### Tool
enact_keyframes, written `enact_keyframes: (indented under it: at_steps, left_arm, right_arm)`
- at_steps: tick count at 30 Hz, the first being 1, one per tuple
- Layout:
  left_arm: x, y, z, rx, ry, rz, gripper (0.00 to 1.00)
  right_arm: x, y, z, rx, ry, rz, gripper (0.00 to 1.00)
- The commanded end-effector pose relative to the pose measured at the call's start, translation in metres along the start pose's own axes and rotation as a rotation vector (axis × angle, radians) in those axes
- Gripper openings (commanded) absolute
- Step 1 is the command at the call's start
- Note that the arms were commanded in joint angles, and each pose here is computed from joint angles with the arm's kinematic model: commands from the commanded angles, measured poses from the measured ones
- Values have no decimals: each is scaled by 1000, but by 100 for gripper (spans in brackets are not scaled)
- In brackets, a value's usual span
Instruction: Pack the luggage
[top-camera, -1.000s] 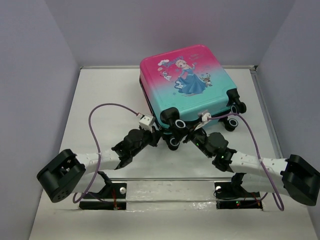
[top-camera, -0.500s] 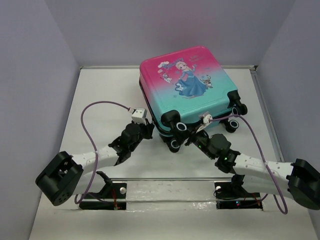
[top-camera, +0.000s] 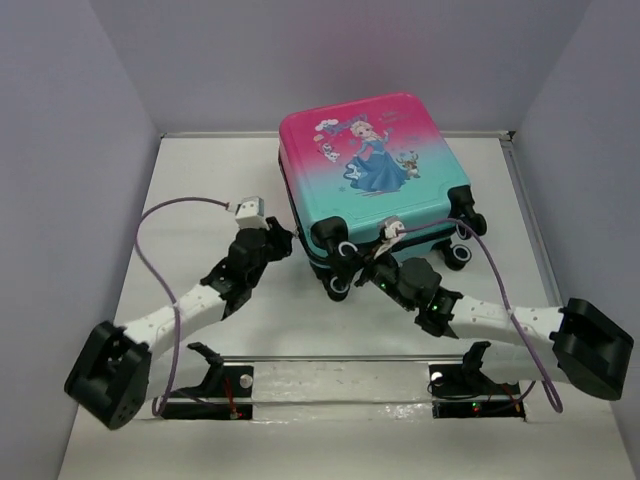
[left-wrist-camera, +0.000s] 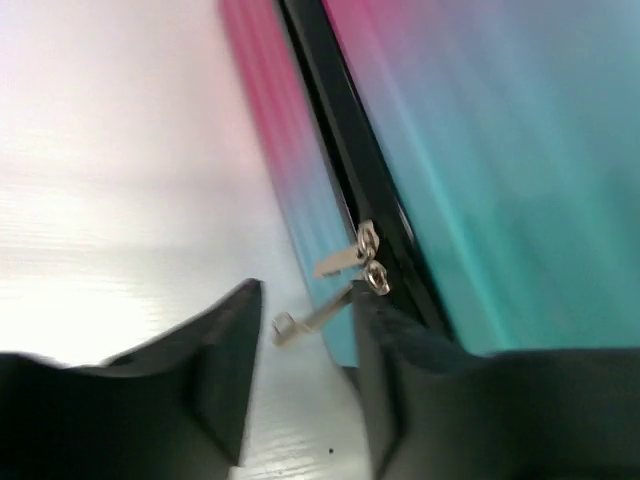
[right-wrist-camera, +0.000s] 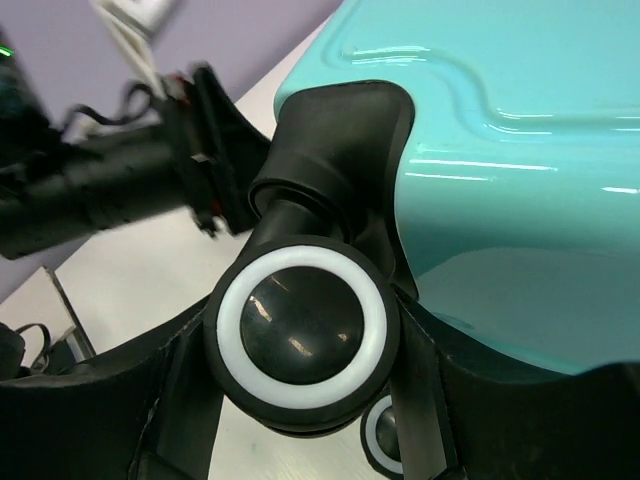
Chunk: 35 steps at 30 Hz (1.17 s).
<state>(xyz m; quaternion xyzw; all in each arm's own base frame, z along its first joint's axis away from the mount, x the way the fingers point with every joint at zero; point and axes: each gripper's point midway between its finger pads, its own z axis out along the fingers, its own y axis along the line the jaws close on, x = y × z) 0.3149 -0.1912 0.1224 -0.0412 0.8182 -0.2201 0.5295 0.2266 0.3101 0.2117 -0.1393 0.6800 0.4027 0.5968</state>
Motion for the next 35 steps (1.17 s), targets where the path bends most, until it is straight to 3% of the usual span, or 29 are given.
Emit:
enact_keyframes:
  at_steps: [1,3,4,5,8,11,12,13,14,19,23,28,31,35]
  left_arm:
    - [-117,31,-56,-171,-410,-203,57]
    - [-142,34,-94,-177,-491,-251,60]
    - [-151,34,-109,-168,-518,-263,86]
    - [-161,34,-132,-149,-558,-264,99]
    - [-185,33,-172,-113,-637,-303,99]
    - [-204,27,-215,-53,-694,-313,99]
    - [-213,23,-227,-33,-705,-297,99]
    - [-215,21,-231,-27,-702,-287,99]
    - [-217,19,-236,-16,-698,-278,99]
    - [-214,-4,-238,80,-616,-223,99]
    - [-211,-28,-238,195,-562,-199,99]
    - [-217,-37,-250,254,-582,-185,99]
    - [-211,-35,-250,252,-574,-157,99]
    - [-207,-32,-246,233,-558,-142,99]
  right_arm:
    - [-21,54,32,-149,-32,16,7]
    - [-15,71,55,-182,0,3,7]
    - [-8,87,58,-217,21,-3,7]
    - [-7,97,64,-239,24,-9,7]
    - [-4,125,90,-286,42,-16,7]
    - [3,145,111,-251,96,-30,47]
    - [7,139,113,-210,127,-37,66]
    - [0,137,113,-187,114,-33,94]
    - [-4,133,110,-169,105,-33,100]
    - [-45,114,71,-110,38,-77,100]
    - [-121,92,-3,-70,-125,-91,100]
    - [-179,47,-95,29,-279,-84,100]
    - [-181,7,-135,155,-318,-72,100]
    - [-166,-19,-154,242,-294,-52,100]
